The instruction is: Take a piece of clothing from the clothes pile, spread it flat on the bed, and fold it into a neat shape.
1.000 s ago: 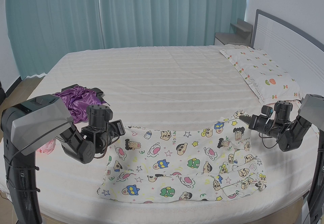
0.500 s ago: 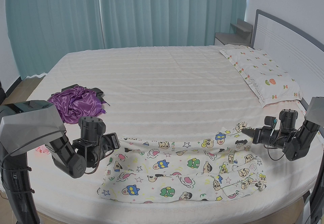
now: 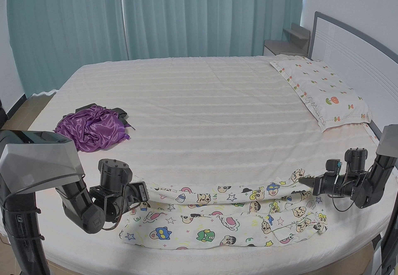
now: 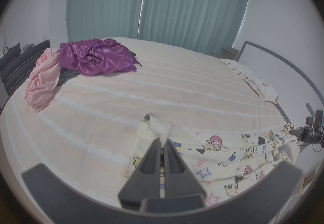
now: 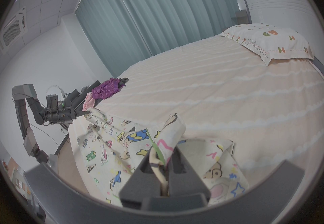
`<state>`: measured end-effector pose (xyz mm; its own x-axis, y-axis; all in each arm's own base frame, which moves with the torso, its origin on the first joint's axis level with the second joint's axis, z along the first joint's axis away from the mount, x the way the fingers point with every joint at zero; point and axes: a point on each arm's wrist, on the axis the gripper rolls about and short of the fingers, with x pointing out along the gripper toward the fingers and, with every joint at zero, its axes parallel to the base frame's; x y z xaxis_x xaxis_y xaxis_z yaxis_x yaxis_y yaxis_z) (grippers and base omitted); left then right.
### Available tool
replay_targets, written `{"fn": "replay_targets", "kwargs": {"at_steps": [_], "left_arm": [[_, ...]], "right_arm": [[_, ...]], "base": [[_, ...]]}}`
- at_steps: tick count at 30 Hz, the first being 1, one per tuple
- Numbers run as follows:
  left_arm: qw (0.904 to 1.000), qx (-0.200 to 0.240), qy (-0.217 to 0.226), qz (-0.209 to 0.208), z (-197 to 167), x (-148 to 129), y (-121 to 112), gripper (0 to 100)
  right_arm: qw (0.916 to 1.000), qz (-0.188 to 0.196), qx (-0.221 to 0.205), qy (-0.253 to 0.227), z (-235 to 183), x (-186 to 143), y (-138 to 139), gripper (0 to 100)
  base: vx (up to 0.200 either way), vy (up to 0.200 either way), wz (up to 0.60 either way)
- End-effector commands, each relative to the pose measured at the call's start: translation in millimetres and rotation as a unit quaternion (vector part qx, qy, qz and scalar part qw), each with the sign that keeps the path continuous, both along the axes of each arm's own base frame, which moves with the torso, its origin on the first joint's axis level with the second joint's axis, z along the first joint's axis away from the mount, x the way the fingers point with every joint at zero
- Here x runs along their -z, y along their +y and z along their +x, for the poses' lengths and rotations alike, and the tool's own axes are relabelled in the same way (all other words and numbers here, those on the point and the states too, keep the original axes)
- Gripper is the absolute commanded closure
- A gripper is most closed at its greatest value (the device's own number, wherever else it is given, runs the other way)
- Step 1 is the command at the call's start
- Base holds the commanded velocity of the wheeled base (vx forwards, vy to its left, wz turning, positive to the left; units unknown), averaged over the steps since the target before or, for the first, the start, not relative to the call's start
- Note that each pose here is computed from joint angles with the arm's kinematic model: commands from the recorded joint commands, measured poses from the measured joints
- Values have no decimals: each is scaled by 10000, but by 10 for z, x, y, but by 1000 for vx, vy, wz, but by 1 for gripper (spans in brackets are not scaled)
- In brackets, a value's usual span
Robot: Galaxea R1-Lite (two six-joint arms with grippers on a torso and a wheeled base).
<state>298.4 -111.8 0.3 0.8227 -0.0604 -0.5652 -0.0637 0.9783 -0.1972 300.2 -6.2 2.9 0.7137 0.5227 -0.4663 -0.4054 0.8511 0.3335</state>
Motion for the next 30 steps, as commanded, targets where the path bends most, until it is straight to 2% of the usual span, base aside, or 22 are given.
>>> {"fn": "replay_targets", "kwargs": {"at_steps": [1,8,17,22,28,29,30], "left_arm": [[9997,42,215,81,-61,109,-7,100],[9985,223,489,74,-178,183,-3,100],[9978,253,610,102,-218,228,8,100],[9978,240,604,92,-183,253,-2,100],[9982,208,552,63,-135,302,-16,100],[9983,203,545,54,-140,317,-14,0],[9983,208,545,60,-149,329,-11,0]], "right_arm": [[9998,-40,-40,172,-75,68,5,100],[9990,-157,-77,401,-210,142,-25,100],[9963,-364,-221,741,-391,310,-51,100],[9964,-373,-189,731,-365,332,-70,100],[9977,-405,-180,504,-249,309,-78,100],[9980,-406,-174,454,-221,300,-80,100],[9981,-408,-173,439,-211,297,-81,0]], "base": [[0,0,0],[0,0,0],[0,0,0],[0,0,0],[0,0,0],[0,0,0],[0,0,0]]}}
